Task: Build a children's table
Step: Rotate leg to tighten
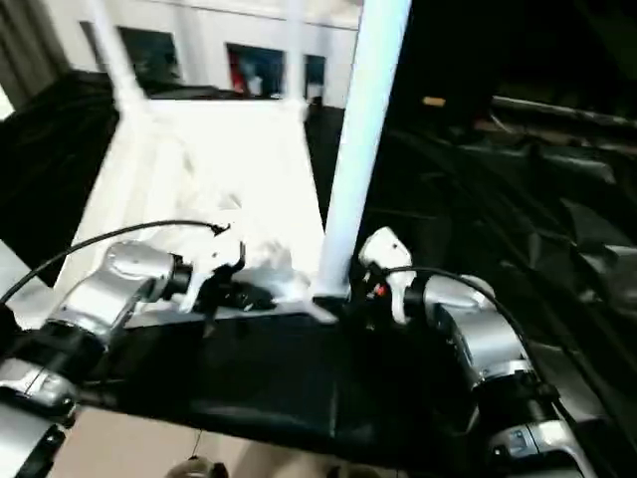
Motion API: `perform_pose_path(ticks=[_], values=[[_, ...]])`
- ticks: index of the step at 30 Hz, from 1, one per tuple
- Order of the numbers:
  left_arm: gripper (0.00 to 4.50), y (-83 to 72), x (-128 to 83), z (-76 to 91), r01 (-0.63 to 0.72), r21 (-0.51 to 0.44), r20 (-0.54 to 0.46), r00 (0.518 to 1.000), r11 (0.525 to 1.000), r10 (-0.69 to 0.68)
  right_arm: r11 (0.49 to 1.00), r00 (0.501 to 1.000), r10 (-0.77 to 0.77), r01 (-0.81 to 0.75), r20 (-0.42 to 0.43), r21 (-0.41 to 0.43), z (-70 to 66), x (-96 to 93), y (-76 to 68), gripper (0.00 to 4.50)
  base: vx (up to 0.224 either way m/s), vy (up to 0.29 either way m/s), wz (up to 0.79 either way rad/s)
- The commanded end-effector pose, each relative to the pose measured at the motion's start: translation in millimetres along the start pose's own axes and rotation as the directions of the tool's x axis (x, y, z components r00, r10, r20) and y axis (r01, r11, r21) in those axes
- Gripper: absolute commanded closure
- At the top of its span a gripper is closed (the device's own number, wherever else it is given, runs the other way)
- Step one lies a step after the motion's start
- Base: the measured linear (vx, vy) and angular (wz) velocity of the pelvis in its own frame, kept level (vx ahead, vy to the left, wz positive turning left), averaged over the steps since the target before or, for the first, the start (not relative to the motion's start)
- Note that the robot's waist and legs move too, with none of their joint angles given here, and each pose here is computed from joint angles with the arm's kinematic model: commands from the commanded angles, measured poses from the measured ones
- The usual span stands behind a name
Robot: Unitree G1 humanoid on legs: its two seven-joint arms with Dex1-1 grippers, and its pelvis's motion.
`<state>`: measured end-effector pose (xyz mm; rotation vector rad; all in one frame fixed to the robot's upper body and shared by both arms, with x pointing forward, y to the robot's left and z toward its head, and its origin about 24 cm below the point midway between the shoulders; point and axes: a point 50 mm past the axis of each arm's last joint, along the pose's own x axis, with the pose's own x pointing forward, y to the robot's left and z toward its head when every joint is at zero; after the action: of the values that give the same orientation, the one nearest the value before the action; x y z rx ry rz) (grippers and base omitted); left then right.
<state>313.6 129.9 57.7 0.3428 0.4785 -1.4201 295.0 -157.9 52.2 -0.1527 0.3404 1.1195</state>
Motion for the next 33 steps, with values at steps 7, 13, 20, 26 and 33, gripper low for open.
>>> perform_pose_path(ticks=[7,13,20,26,33], values=[[4.50,-5.4,3.1,1.0,0.056,-0.002,0.010,0.998,0.998,-0.056,1.000,0.999,0.020,-0.020,0.030,0.000,8.2,-2.5,-0.9,1.01,0.000,0.000,0.00],[4.50,-1.0,4.8,-0.1,0.003,-0.008,0.004,1.000,1.000,-0.003,1.000,1.000,0.007,-0.008,0.030,0.021,2.7,0.7,2.9,1.59,0.000,0.000,0.00],[4.50,20.8,22.9,8.6,-0.275,-0.070,0.027,0.960,0.959,0.277,0.929,0.937,-0.348,0.345,0.000,0.136,-17.0,23.1,-8.9,1.79,0.000,0.000,0.00],[4.50,27.2,54.8,30.7,-0.393,-0.135,0.067,0.912,0.910,0.404,0.755,0.796,-0.602,0.591,-0.056,0.284,-19.1,54.4,-9.8,1.80,0.000,0.000,0.00],[4.50,21.6,68.9,38.9,-0.341,-0.104,0.079,0.934,0.934,0.349,0.852,0.861,-0.504,0.485,0.061,0.199,-0.3,76.7,5.3,1.46,0.000,0.000,0.00]])
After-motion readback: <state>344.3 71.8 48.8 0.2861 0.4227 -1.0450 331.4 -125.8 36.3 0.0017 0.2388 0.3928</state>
